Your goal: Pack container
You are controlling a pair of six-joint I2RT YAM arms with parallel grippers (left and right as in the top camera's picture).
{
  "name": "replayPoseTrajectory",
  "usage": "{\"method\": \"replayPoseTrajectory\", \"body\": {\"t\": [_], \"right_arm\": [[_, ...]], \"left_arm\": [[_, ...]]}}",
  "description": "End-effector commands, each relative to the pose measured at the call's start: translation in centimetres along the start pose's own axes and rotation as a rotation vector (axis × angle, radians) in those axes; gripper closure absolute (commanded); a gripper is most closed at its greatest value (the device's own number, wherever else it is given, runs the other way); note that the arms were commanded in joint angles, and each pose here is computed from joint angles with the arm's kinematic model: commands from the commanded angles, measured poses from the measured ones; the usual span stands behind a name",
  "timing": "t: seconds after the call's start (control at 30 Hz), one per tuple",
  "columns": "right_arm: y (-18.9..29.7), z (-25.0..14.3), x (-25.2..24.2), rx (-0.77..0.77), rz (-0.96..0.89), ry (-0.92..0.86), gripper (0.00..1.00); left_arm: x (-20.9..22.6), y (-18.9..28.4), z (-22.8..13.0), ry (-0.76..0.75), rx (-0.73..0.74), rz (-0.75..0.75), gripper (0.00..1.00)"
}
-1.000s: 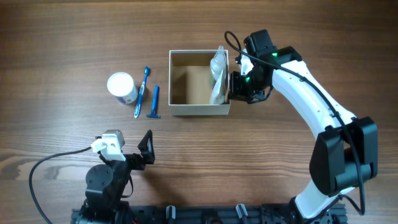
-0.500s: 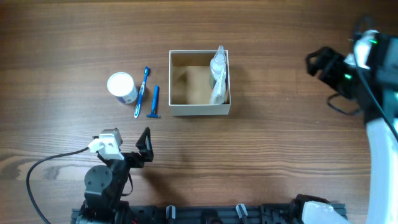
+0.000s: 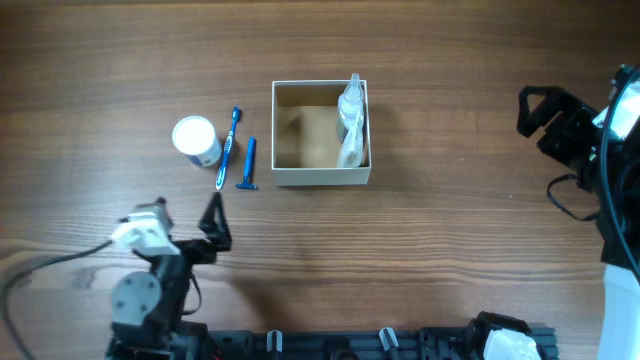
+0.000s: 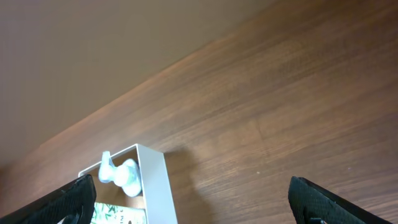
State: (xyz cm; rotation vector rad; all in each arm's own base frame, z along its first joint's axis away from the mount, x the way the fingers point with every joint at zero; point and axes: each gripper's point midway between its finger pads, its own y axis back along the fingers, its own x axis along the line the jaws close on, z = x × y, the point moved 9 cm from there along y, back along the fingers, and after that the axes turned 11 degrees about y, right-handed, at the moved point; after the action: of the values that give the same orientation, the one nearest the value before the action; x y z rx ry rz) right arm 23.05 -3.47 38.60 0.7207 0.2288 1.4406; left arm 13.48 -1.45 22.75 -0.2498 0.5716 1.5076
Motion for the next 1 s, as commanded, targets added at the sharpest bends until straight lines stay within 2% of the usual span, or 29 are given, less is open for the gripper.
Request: {"method": "replayPoseTrajectory", "body": {"t": [0.0,0.1,0.27,0.33,0.4,0.67,0.83,0.97], "right_arm": [[-1.6,0.1,-0.5,0.041,-0.020,-0.002,0.00],[-2.7,0.1,-0.8,0.071,-0.026,-0.009,0.00],[-5.5,-0.2,-1.5,0.151,-0.040,-0.027,0.00],[-6.8,-0.5,-1.8,0.189,-0.047,-0.036,0.00],[-8.5,-0.9,-2.3,0.239,-0.056,-0.047,0.00],[-13.1,-2.4,-3.6,0.377,-0.081,-0.078,0.00],[-15.3,-3.5,-4.3,0.449,-0.094,-0.094,0.00],[-16.2,-3.9,-4.6,0.476,-0.098,-0.100,0.00]], "left_arm": [[-1.9,-0.5,5.7,-0.012,0.023,0.212,0.00],[-3.1,-2.6,7.6,-0.034,0.116,0.290,0.00],[-4.7,-10.3,11.0,-0.059,0.281,0.431,0.00],[-4.5,-13.4,11.1,-0.064,0.334,0.474,0.00],[-3.6,-16.2,9.5,-0.113,0.413,0.512,0.00],[-1.0,-20.0,6.0,-0.142,0.538,0.594,0.00],[1.2,-20.3,5.4,-0.123,0.590,0.663,0.00],[2.5,-20.0,5.6,-0.061,0.633,0.654,0.00]]}}
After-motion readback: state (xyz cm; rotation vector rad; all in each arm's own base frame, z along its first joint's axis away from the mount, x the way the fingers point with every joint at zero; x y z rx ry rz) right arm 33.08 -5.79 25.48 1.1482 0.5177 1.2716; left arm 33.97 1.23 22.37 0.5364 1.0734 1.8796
